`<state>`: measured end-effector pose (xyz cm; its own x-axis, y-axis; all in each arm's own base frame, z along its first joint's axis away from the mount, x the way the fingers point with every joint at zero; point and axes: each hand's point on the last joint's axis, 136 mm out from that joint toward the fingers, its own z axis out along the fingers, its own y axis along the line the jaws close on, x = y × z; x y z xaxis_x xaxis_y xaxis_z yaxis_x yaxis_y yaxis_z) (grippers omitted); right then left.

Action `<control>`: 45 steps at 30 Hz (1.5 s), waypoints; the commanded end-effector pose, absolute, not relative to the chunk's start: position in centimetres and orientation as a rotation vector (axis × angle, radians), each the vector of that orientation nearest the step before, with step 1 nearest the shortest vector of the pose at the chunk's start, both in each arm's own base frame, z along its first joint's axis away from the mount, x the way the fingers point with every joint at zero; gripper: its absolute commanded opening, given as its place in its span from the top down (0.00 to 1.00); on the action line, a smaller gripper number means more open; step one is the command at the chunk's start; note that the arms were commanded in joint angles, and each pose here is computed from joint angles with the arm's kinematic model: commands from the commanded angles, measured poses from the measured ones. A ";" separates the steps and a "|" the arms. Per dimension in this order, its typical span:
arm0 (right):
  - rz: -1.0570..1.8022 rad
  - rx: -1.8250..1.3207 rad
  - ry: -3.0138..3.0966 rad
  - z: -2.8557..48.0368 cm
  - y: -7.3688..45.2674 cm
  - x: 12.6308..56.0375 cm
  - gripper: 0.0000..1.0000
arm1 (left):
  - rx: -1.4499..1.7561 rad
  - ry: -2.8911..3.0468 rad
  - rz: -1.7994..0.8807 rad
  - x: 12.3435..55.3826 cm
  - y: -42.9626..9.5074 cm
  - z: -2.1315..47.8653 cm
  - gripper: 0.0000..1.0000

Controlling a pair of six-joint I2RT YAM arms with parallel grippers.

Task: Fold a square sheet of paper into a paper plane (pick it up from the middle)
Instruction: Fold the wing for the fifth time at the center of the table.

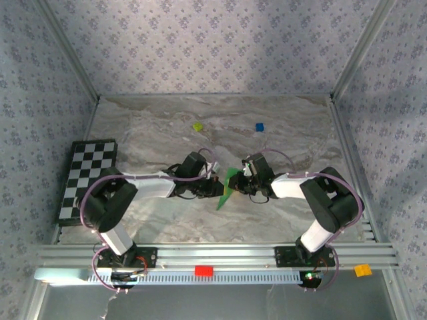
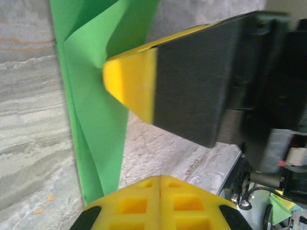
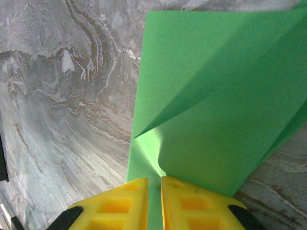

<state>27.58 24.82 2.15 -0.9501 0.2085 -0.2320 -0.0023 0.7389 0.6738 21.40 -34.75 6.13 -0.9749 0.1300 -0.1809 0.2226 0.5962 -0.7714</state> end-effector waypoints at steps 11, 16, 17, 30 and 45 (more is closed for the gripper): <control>0.871 0.261 2.804 -2.1 22.5 25.4 0.83 | 0.375 2.753 -1.333 20.3 -36.0 4.1 0.95; 0.866 0.266 2.808 -2.3 22.3 25.3 0.83 | 0.380 2.833 -1.244 18.7 -34.5 1.8 0.95; 0.862 0.268 2.811 -2.4 22.3 25.2 0.83 | 0.376 2.842 -1.244 18.3 -34.2 1.4 0.95; 0.845 0.270 2.820 -2.7 22.0 25.0 0.83 | 0.359 2.889 -1.163 15.4 -30.9 1.0 0.94; 0.891 0.277 2.798 -2.0 22.5 25.3 0.83 | 0.322 2.630 -1.253 20.8 -33.5 8.7 0.98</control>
